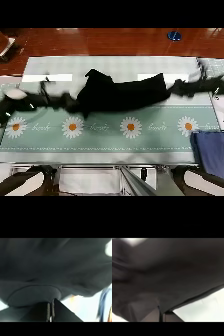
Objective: Fold the shirts.
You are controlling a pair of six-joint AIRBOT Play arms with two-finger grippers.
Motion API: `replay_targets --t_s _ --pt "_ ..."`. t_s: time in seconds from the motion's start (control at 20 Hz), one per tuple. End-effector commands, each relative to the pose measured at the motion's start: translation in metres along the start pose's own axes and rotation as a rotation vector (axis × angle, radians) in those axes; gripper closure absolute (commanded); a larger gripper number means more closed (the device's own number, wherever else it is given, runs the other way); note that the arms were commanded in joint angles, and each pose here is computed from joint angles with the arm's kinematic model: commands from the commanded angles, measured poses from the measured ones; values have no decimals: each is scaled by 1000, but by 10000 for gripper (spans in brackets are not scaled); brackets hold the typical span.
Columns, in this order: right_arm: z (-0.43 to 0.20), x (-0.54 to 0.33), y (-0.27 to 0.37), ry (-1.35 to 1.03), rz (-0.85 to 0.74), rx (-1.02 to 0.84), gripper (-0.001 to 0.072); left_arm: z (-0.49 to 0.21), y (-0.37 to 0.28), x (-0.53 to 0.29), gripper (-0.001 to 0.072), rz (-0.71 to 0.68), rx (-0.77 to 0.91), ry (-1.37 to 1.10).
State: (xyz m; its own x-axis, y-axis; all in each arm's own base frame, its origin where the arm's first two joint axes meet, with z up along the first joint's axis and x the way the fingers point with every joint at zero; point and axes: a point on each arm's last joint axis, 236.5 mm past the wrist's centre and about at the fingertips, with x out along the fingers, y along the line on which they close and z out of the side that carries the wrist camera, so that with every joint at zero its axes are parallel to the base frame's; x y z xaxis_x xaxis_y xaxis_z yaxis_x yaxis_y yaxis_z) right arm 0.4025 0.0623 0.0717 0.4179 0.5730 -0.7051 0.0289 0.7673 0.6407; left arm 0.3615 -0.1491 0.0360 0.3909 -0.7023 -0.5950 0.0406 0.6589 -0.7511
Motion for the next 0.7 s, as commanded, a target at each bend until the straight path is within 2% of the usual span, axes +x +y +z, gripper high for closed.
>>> replay_targets --t_s 0.0,0.15,0.25,0.45,0.65 --pt "86 -120 116 -318 10 -303 695 100 -134 -104 681 -118 316 -314" --pt "93 -238 203 -609 -22 -519 695 126 -245 -213 681 -163 573 -554" --pt "67 -303 246 -770 -46 -629 695 116 -289 -268 681 -98 717 -662" --pt "-1 -385 275 -979 -156 -732 694 78 -328 -361 681 123 863 -877" --pt "-56 -424 278 -1070 -236 -742 694 22 -344 -428 681 276 955 -1067"
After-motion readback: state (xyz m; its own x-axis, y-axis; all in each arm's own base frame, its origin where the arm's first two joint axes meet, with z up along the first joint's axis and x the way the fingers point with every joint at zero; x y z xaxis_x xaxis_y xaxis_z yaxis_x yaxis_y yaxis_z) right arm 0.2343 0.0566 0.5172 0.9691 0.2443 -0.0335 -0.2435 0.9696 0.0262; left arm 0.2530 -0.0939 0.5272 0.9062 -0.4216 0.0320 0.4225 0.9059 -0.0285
